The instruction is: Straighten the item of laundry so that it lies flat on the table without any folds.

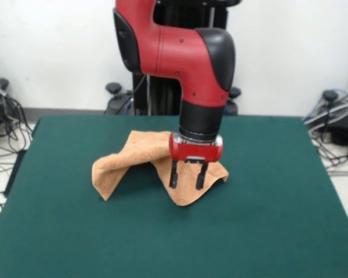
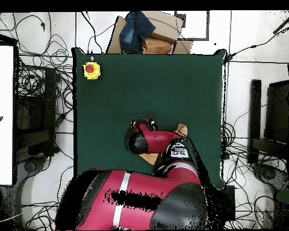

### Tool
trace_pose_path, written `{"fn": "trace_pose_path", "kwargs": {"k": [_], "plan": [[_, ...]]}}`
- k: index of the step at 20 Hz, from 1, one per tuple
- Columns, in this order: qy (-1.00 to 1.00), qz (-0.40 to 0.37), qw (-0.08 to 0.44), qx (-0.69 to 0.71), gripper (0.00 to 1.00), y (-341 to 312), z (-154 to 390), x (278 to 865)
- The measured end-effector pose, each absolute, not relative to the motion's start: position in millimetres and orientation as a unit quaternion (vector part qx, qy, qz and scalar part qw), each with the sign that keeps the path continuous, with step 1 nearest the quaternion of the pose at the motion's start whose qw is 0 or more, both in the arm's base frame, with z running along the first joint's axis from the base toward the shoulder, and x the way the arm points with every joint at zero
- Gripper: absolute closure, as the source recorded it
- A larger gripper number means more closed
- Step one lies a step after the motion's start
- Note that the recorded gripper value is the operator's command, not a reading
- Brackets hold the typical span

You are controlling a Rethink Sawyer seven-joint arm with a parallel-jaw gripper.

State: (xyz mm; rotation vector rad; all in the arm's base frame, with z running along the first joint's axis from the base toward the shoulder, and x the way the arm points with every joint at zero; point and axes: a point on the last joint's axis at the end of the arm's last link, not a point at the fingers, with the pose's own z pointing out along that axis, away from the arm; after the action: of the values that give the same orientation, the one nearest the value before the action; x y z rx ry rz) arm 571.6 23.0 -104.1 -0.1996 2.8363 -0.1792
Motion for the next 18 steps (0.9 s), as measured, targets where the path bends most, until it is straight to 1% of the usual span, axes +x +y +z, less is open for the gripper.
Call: {"fn": "trace_pose_path", "kwargs": {"k": [5,18], "plan": [[0.984,-0.062,0.152,-0.066,0.00,18.6,-112.9,566.3],[0.987,-0.063,0.133,-0.070,0.00,20.9,-130.0,548.3]]}}
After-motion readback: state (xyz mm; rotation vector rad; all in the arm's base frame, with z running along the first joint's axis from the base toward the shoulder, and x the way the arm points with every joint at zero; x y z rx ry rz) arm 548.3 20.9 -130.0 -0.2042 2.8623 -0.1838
